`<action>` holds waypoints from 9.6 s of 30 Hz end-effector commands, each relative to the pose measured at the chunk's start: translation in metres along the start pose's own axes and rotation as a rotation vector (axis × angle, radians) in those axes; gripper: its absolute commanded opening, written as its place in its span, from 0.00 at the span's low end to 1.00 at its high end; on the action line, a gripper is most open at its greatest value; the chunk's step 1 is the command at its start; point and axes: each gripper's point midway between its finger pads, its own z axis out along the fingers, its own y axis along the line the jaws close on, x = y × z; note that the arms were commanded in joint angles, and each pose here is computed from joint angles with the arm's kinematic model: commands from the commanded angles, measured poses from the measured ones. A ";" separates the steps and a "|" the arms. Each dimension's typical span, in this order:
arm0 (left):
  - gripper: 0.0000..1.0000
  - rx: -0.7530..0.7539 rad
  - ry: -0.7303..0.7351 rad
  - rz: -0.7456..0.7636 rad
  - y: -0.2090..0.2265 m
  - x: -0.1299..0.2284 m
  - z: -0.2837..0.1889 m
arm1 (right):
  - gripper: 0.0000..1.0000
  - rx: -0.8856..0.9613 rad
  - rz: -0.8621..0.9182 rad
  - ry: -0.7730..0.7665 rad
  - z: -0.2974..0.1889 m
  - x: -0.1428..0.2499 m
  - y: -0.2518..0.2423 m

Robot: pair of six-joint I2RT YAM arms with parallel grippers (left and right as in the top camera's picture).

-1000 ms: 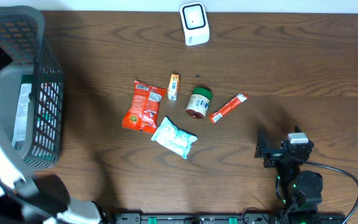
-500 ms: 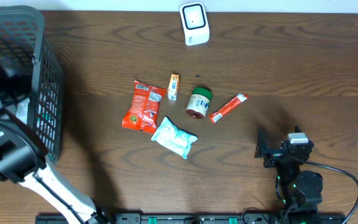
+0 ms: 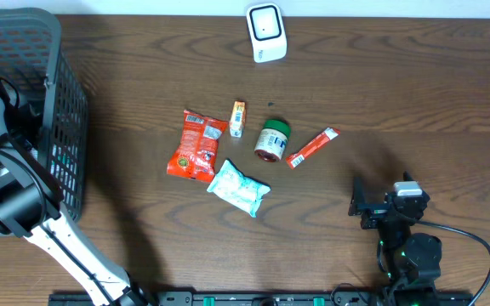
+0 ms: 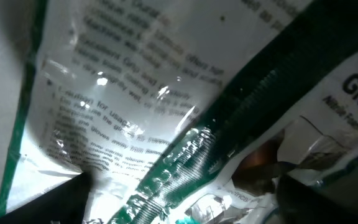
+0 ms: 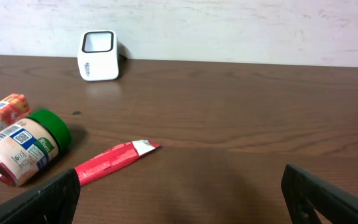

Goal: Scan the item barcode
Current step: 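Grasp the green 3M gloves package in the basket with the left gripper, then carry the gloves package out and lower it left of the red bag, then release the gloves package and raise the left gripper beside the basket, then reach the right gripper forward toward the green-lidded jar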

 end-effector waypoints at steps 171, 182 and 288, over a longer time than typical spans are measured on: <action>0.86 0.082 -0.804 0.053 -0.181 0.144 -0.253 | 0.99 0.014 0.014 0.003 0.000 0.001 -0.003; 0.86 0.082 -0.804 0.053 -0.181 0.144 -0.253 | 0.99 0.014 0.014 0.003 0.000 0.001 -0.003; 0.87 0.082 -0.804 0.053 -0.181 0.144 -0.253 | 0.86 -0.113 0.329 1.269 0.142 -0.049 0.166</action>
